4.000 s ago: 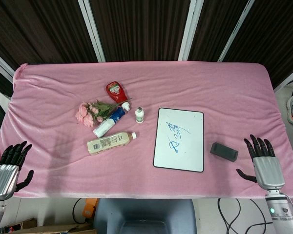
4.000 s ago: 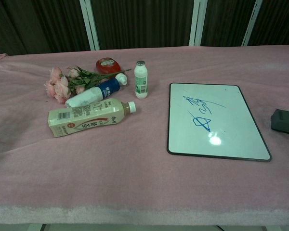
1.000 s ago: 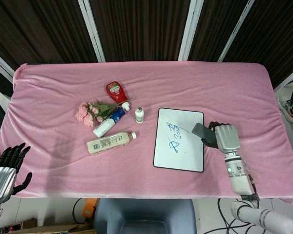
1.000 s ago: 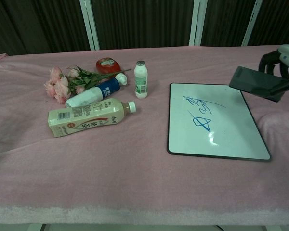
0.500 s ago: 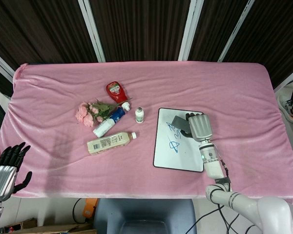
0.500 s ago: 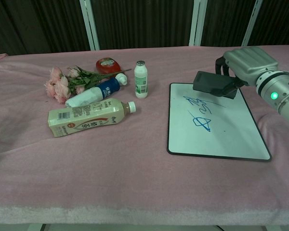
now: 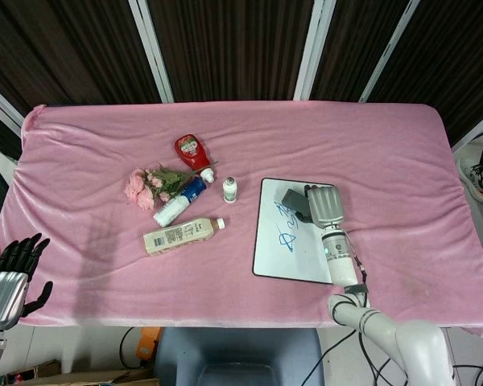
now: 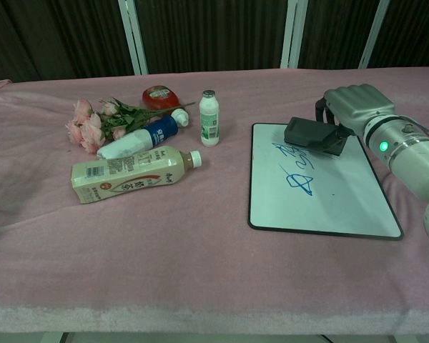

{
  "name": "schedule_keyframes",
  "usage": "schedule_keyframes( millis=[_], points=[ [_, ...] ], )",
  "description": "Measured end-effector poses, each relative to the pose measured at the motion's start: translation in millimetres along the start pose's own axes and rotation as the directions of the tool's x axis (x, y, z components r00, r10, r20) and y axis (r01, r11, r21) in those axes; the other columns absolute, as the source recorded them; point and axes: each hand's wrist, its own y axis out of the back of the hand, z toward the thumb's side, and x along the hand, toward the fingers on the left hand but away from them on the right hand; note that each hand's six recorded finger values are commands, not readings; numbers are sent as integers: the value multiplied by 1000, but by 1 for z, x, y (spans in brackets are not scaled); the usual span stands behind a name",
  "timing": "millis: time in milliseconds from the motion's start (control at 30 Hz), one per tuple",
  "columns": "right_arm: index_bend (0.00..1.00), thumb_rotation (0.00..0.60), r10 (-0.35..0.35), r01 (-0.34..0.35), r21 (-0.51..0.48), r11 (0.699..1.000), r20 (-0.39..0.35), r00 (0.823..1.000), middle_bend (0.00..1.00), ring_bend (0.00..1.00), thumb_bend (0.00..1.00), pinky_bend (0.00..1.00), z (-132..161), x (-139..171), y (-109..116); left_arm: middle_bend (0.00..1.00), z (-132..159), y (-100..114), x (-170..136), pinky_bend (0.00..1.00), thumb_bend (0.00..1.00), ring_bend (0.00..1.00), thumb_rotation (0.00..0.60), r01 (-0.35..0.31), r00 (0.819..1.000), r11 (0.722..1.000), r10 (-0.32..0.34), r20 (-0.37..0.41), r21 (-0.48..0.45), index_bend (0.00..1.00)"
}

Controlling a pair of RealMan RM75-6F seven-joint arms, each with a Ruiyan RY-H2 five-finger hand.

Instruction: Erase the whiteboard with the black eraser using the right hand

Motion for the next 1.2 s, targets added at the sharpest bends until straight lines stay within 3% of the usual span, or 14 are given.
schedule_keyframes(
  millis=[200, 400, 900, 1200],
  points=[
    [977, 600, 48, -43, -137, 990, 35, 998, 777, 718, 443, 790, -4, -3, -9, 0, 1, -2, 1, 0, 426, 0, 600, 6, 1000, 1000, -6, 0, 5, 0],
    [977, 600, 104, -86, -291, 953, 46, 993, 777, 718, 443, 790, 1, -4, -17, 0, 1, -3, 1, 0, 426, 0, 600, 10, 1000, 1000, -10, -2, 9, 0],
    [977, 600, 89, -99, -225, 969, -56, 994, 777, 718, 443, 790, 42, 8, -20, 0, 1, -1, 0, 0, 425, 0, 600, 5, 1000, 1000, -5, 2, 0, 0],
    [977, 600, 96, -122, -191, 974, -137, 986, 777, 718, 443, 790, 64, 26, -25, 0, 1, -1, 0, 0, 425, 0, 600, 4, 1000, 1000, -4, 4, 0, 0]
  ],
)
